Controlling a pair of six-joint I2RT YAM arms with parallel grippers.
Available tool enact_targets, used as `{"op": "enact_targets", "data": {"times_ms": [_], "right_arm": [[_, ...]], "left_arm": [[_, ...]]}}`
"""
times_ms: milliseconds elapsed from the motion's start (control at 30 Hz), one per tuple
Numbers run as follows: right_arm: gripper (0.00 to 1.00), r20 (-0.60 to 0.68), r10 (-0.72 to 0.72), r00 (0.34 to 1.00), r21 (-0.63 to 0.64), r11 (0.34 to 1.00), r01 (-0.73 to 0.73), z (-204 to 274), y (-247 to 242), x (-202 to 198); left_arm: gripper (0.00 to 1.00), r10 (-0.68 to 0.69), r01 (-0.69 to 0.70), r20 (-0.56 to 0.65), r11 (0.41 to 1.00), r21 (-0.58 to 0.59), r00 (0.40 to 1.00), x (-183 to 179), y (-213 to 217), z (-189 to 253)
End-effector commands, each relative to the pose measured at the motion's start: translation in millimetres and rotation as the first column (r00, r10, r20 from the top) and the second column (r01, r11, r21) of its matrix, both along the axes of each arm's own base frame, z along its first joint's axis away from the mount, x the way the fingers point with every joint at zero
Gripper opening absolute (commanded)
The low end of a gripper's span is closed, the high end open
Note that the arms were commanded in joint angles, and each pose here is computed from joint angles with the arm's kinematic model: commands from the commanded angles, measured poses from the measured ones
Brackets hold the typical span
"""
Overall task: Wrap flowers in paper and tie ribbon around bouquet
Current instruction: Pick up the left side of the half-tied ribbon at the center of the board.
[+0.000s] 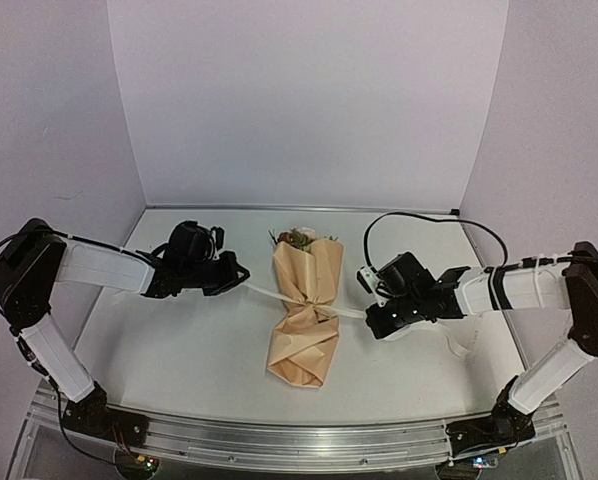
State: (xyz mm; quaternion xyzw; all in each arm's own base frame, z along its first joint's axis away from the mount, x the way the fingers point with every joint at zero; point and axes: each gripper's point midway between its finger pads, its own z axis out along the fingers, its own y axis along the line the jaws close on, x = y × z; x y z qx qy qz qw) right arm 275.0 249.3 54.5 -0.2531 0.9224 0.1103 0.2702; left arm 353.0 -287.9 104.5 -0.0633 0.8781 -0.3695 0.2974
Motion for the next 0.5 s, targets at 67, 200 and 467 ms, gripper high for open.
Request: {"op": "enact_targets", "data": {"times_ms": [67,200,467], "right_arm": [[0.0,-0.118,-0.077,0.99,-0.087,0.994,0.067,-21.9,-14.2,-10.8],[0.06,-0.126,-0.088,0.988,-0.065,0.995,0.081,-19.3,-9.2,-8.4],[0.42,-0.11,-0.137,0.984,-0.034,0.99,0.134,-8.8,-9.0,-3.7]], "left_arm": [[0.01,-0.151,0.136,0.207,0.987,0.087,0.967,5.7,-31.6,39.4],[0.03,-0.292,0.281,0.257,0.956,0.08,0.921,-8.4,-60.5,51.4],[0.08,-0.527,0.53,0.292,0.845,0.076,0.798,-37.5,-110.6,62.7]]}}
